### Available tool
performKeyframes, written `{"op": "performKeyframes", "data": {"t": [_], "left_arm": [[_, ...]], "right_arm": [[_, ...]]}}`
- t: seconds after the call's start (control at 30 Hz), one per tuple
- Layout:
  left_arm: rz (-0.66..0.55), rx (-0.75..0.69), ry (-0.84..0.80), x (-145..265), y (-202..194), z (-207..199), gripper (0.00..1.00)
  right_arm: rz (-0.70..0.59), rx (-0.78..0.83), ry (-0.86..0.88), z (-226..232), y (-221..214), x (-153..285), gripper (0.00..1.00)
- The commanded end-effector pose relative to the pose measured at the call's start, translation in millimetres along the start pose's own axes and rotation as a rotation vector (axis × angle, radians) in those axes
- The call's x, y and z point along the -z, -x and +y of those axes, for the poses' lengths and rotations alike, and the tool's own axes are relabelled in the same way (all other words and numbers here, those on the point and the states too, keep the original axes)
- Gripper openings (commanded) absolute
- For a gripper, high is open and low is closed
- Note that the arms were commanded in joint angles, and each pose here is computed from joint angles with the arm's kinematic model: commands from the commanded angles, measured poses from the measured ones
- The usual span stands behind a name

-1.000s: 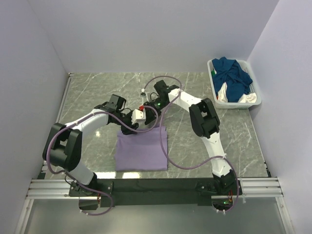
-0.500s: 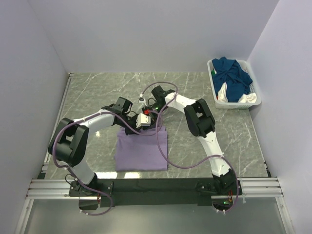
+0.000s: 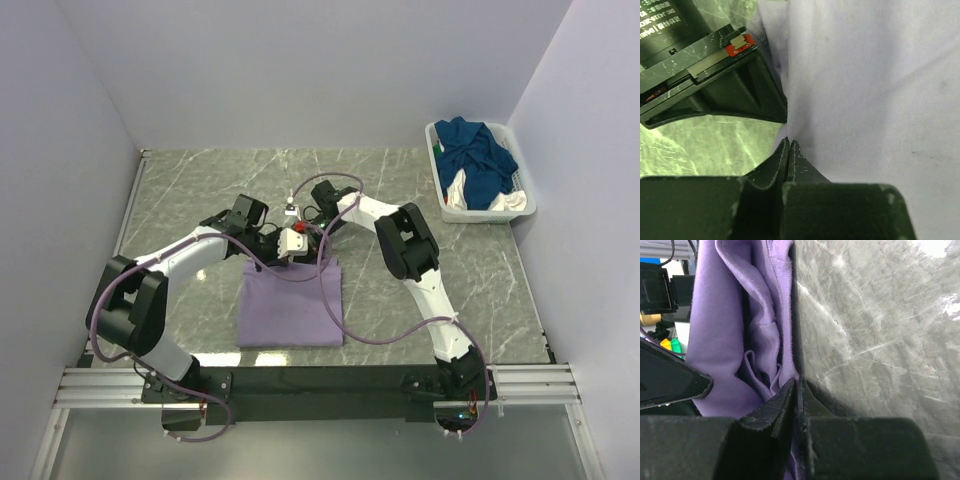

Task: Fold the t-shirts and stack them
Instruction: Fold the tshirt

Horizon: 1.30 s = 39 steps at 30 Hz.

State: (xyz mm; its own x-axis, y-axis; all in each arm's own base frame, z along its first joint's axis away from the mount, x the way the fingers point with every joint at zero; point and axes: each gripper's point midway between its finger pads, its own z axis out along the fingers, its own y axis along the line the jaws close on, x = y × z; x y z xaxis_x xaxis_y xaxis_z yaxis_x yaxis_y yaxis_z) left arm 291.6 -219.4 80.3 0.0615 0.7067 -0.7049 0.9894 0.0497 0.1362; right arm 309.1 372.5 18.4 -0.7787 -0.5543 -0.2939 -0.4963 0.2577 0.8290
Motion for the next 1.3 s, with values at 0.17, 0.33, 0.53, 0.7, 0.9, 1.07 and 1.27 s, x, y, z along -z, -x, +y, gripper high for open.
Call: {"op": "performKeyframes", "data": {"t": [0.17, 0.33, 0.53, 0.7, 0.9, 1.07, 1.27], "left_arm": [[-0.030, -0.096, 0.135, 9, 16, 47, 0.01], [-0.035, -0.113, 0.169, 9, 15, 66, 0.01], [0.007, -0.087, 0.120, -11, -8, 61, 0.01], [0.030, -0.079, 0.085, -20, -25, 50, 0.01], [0.030, -0.061, 0.064, -25, -31, 45, 0.01], [0.022, -0.063, 0.057, -26, -31, 44, 0.01], [0.022, -0.064, 0.049, -27, -32, 42, 0.01]], "right_arm": [[0.059, -0.031, -0.022, -16, -22, -12, 0.12], [0.060, -0.028, -0.019, -16, -22, -11, 0.12], [0.047, -0.013, -0.063, -21, -12, 0, 0.14], [-0.014, 0.030, -0.274, -33, 9, 53, 0.23], [-0.102, 0.019, -0.401, -28, 14, 123, 0.26], [-0.102, -0.003, -0.320, -3, -15, 134, 0.27], [-0.077, -0.064, -0.248, -3, -35, 119, 0.36]]}}
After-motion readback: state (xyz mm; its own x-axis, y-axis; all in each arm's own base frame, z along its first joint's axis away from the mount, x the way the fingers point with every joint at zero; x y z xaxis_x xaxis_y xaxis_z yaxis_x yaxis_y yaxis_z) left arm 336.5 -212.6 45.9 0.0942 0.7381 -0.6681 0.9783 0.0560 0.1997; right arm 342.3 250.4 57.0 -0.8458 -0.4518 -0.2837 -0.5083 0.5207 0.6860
